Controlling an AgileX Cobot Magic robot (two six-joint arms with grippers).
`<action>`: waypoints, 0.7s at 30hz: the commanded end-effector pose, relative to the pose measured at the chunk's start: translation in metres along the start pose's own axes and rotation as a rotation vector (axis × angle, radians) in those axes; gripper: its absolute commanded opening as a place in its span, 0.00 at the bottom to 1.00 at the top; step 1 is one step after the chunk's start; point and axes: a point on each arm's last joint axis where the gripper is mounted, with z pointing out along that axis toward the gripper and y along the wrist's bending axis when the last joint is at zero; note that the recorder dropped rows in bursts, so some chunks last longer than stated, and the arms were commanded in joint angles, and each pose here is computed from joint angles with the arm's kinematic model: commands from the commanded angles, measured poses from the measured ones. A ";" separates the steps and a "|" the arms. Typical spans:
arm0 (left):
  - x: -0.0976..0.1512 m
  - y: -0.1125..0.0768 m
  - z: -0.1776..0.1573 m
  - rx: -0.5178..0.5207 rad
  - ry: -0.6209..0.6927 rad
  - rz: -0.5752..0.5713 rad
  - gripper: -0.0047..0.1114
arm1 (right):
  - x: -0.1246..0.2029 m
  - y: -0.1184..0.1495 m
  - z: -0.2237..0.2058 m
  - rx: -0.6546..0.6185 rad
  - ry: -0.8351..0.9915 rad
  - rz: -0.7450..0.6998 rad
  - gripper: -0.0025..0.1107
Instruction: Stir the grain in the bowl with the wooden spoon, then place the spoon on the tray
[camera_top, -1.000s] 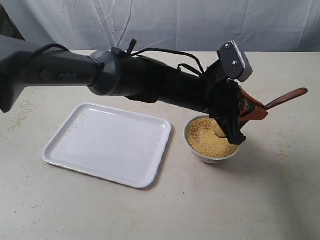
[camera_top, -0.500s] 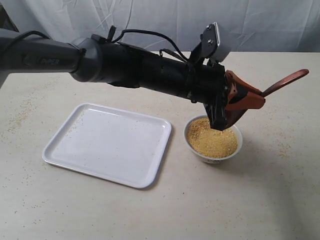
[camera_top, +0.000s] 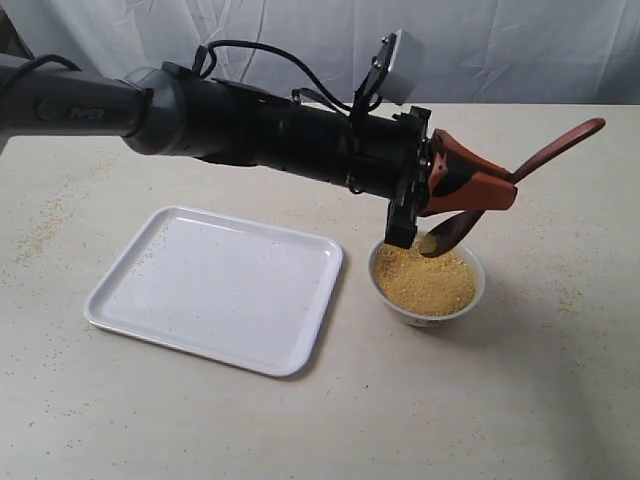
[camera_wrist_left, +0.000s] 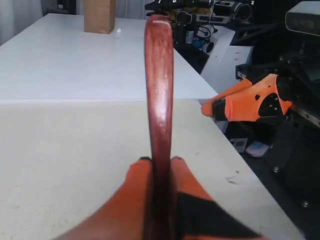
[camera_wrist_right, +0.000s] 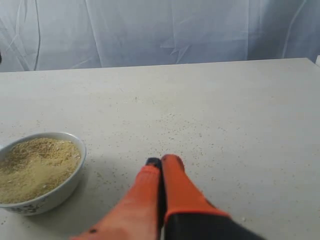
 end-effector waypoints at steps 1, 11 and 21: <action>0.015 0.007 -0.003 -0.002 -0.012 -0.019 0.04 | 0.000 0.000 0.000 -0.004 -0.011 -0.001 0.02; 0.020 0.009 -0.002 -0.001 -0.007 -0.030 0.04 | 0.000 0.000 0.000 -0.004 -0.009 -0.001 0.02; 0.026 0.017 0.008 -0.050 0.031 -0.018 0.04 | 0.000 0.000 0.000 -0.004 -0.011 -0.001 0.02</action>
